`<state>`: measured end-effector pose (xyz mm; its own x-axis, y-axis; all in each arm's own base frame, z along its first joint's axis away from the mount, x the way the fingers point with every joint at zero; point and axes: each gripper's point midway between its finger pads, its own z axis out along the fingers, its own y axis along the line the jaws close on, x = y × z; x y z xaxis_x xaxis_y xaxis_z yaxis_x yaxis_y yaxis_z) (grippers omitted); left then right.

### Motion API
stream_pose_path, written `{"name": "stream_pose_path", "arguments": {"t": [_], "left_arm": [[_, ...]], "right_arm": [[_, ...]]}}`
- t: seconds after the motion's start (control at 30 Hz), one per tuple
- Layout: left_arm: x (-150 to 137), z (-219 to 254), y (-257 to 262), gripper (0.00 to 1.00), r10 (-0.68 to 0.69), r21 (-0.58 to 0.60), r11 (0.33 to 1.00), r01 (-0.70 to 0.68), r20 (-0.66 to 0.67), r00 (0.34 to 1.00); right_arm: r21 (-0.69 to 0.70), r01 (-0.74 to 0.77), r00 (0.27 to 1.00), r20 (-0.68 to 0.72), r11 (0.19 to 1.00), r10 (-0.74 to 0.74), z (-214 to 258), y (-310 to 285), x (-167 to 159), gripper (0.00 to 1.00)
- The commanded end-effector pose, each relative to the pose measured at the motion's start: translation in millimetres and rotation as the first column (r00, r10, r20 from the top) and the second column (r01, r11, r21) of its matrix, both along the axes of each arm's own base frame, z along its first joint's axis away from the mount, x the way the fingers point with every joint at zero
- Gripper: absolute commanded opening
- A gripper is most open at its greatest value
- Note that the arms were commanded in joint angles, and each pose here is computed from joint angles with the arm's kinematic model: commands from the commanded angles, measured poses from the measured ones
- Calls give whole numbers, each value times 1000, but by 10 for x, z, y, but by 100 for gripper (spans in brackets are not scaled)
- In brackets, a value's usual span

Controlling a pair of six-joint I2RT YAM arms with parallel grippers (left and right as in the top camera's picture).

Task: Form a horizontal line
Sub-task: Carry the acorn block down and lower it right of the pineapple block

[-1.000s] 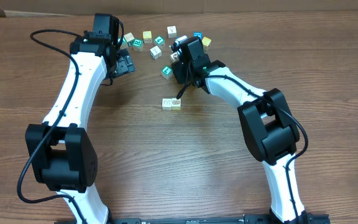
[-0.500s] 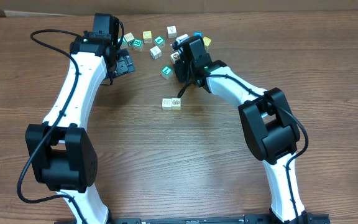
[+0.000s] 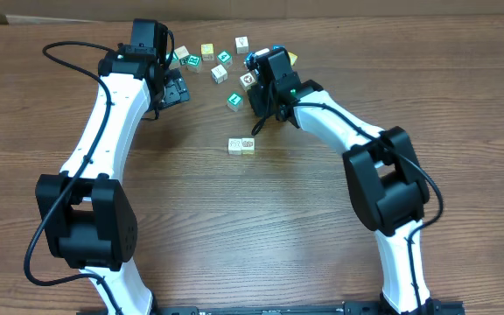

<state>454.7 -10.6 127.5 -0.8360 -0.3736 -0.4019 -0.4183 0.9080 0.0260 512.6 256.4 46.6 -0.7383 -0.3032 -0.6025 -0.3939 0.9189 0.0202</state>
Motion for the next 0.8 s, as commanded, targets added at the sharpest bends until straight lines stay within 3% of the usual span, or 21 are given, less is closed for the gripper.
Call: {"name": "stream_pose_path", "arguments": {"t": [0.0, 0.17, 0.4, 0.77], "left_arm": [[53, 27, 6, 100, 1, 12, 1000, -1, 10, 1000], [53, 27, 6, 100, 1, 12, 1000, -1, 10, 1000], [52, 26, 6, 100, 1, 12, 1000, -1, 10, 1000], [53, 27, 6, 100, 1, 12, 1000, -1, 10, 1000]], "right_arm": [[25, 87, 993, 83, 996, -88, 656, -155, 44, 18], [-16, 148, 987, -59, 989, -149, 543, -309, -260, 18], [-62, 304, 907, -287, 951, -309, 281, -491, -719, 17], [-41, 349, 846, -416, 936, -334, 18, -427, -1008, 17]]}}
